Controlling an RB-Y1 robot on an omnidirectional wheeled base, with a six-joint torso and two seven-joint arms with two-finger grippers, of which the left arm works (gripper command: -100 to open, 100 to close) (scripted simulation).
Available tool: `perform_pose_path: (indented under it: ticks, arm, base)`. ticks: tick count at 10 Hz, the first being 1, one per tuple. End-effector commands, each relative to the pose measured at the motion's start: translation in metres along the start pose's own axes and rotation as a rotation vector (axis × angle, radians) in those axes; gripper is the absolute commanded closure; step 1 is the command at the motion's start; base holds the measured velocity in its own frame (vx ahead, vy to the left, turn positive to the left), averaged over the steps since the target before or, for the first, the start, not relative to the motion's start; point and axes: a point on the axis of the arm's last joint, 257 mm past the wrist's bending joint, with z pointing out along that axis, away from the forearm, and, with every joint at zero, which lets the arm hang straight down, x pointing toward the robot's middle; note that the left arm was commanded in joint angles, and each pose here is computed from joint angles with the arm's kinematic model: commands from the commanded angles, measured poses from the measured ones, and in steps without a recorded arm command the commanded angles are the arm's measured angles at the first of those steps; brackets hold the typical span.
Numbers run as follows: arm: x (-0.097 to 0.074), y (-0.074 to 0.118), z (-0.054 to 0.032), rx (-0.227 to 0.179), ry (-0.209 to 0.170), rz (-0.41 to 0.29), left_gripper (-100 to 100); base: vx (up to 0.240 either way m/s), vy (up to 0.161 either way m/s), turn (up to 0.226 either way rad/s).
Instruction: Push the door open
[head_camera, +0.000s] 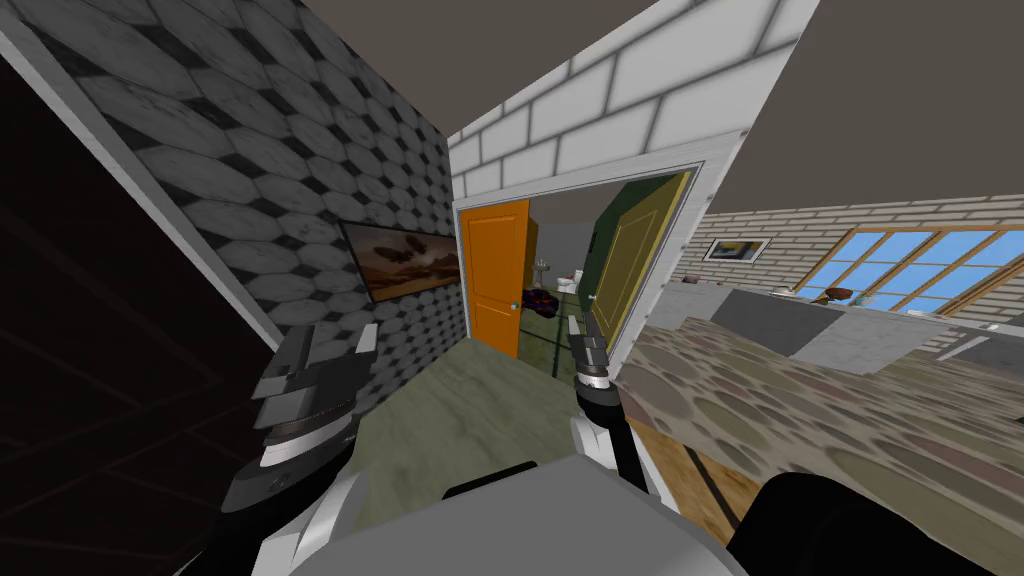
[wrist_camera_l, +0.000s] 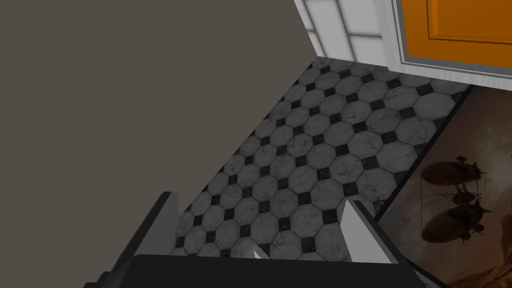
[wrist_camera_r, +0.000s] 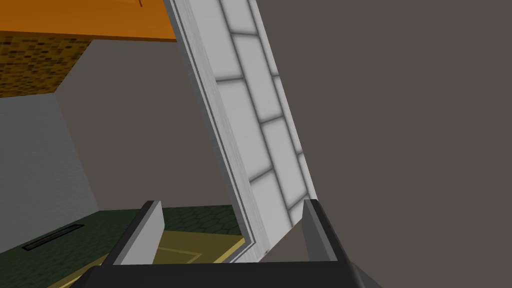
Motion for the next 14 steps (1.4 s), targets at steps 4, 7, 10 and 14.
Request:
perform_pose_path:
  ticks: [4, 7, 10, 14]
  arm:
    - [0.001, 0.029, -0.0075, -0.042, -0.003, -0.095, -100]
    - [0.001, 0.054, -0.0149, -0.080, -0.011, -0.177, -100]
    - [0.002, 0.076, -0.0222, -0.114, -0.022, -0.251, -100]
    - [0.003, 0.108, -0.0336, -0.163, -0.043, -0.359, -100]
  base:
    - [0.067, 0.009, -0.096]
    - [0.084, -0.002, -0.112]
    - [0.096, 0.015, -0.128]
    - [0.092, 0.012, -0.118]
